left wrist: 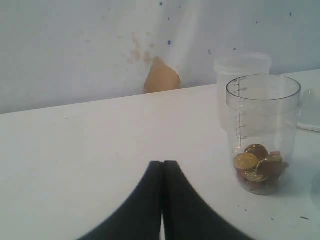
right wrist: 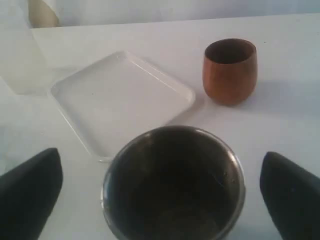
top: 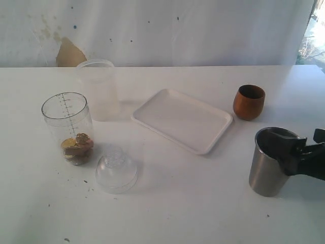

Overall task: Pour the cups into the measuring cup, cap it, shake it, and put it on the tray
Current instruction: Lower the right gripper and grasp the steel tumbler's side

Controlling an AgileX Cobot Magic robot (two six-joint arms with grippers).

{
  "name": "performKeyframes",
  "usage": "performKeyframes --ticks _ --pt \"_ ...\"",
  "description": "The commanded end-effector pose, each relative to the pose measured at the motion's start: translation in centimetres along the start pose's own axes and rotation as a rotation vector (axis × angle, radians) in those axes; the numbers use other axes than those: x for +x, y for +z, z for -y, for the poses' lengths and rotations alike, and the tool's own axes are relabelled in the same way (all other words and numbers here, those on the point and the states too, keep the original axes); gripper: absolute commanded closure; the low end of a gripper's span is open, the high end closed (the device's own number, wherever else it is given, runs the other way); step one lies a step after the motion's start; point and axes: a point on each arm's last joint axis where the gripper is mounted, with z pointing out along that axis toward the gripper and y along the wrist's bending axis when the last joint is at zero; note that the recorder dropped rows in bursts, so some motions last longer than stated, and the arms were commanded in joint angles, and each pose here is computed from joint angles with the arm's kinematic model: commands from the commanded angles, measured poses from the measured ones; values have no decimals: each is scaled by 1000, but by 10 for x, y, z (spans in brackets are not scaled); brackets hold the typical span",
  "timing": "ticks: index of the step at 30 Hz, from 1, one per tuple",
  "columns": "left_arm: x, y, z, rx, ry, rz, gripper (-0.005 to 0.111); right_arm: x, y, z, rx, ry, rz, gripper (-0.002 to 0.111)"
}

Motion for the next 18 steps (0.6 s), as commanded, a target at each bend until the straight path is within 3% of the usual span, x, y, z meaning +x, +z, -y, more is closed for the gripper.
performKeyframes --ticks 1,7,18 --pt "0 0 0 -2 -2 13 107 6 -3 2 37 -15 20 5" --pt "0 0 0 -2 -2 13 107 14 -6 -7 -43 -81 56 5" --pt "0 0 0 -2 -2 13 107 24 2 -2 -40 -62 18 5"
